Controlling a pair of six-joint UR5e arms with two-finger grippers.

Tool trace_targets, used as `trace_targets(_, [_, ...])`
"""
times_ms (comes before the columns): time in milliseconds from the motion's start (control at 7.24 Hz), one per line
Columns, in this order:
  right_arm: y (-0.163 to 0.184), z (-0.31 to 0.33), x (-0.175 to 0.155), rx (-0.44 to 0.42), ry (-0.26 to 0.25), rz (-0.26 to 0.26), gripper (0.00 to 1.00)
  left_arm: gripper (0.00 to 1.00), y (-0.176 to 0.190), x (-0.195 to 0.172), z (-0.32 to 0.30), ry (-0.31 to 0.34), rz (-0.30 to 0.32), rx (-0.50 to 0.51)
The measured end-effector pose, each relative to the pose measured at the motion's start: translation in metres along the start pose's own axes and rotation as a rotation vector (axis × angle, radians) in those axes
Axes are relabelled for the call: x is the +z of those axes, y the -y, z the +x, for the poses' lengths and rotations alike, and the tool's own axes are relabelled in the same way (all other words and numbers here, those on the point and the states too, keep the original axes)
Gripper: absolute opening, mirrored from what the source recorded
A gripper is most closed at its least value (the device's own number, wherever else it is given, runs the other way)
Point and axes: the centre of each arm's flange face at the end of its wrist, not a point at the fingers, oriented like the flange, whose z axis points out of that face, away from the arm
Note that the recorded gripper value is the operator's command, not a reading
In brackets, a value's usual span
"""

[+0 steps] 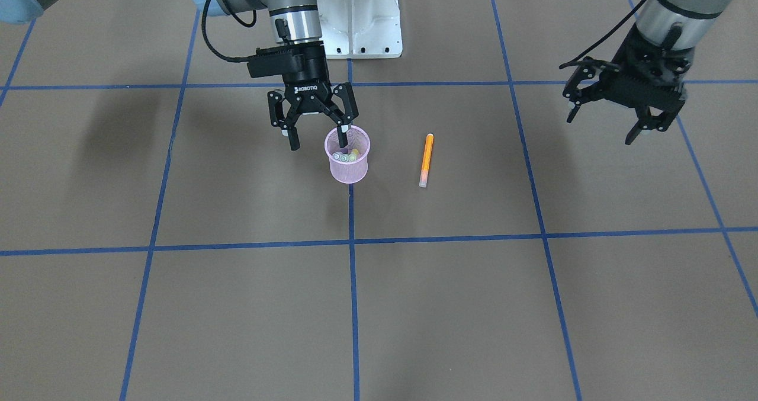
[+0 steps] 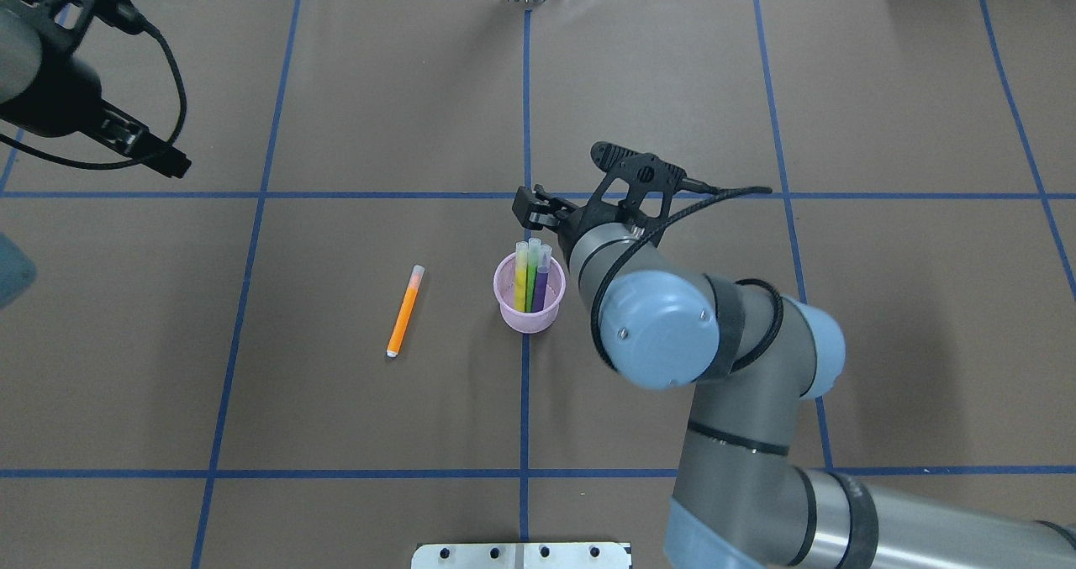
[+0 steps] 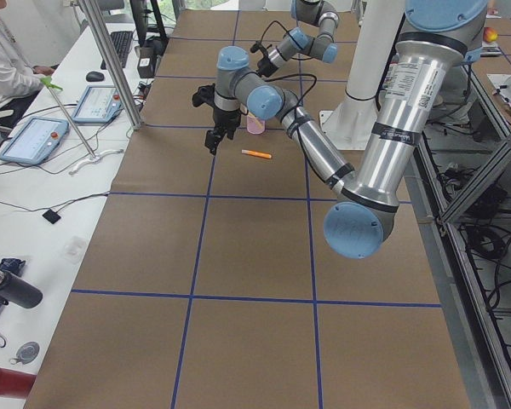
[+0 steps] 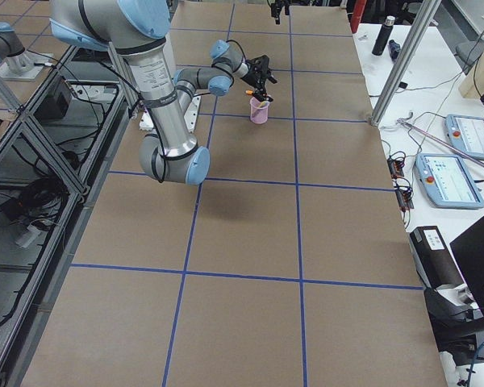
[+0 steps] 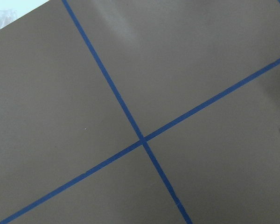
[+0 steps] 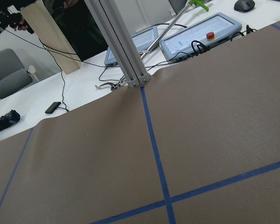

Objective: Collect pens into pen holder
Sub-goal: 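Release the purple marker into the cup and withdraw the right gripper, then lower the left gripper onto the orange marker and grasp it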

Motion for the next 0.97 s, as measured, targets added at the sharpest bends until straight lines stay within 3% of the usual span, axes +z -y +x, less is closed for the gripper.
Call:
trace_targets(276, [0.082,0.036,0.008,-0.041,-0.075,-0.214,0.99,1.00,0.008,0.054,0.039,-0.072,0.005,-0.080])
trace_targets(553, [0.160,0.093,0.007,-0.117,-0.087,-0.363,0.99,1.00,0.009,0.101,0.069,-0.109,0.002,-0.144])
trace_targets(691, [0.194,0.127,0.004,-0.160,-0.079,-0.417,1.00,1.00,0.015,0.121,0.090,-0.101,0.001,-0.172])
trace_targets(967, [0.240,0.188,-0.005,-0.233,-0.068,-0.469,1.00,1.00,0.023,0.153,0.143,-0.088,-0.006,-0.228])
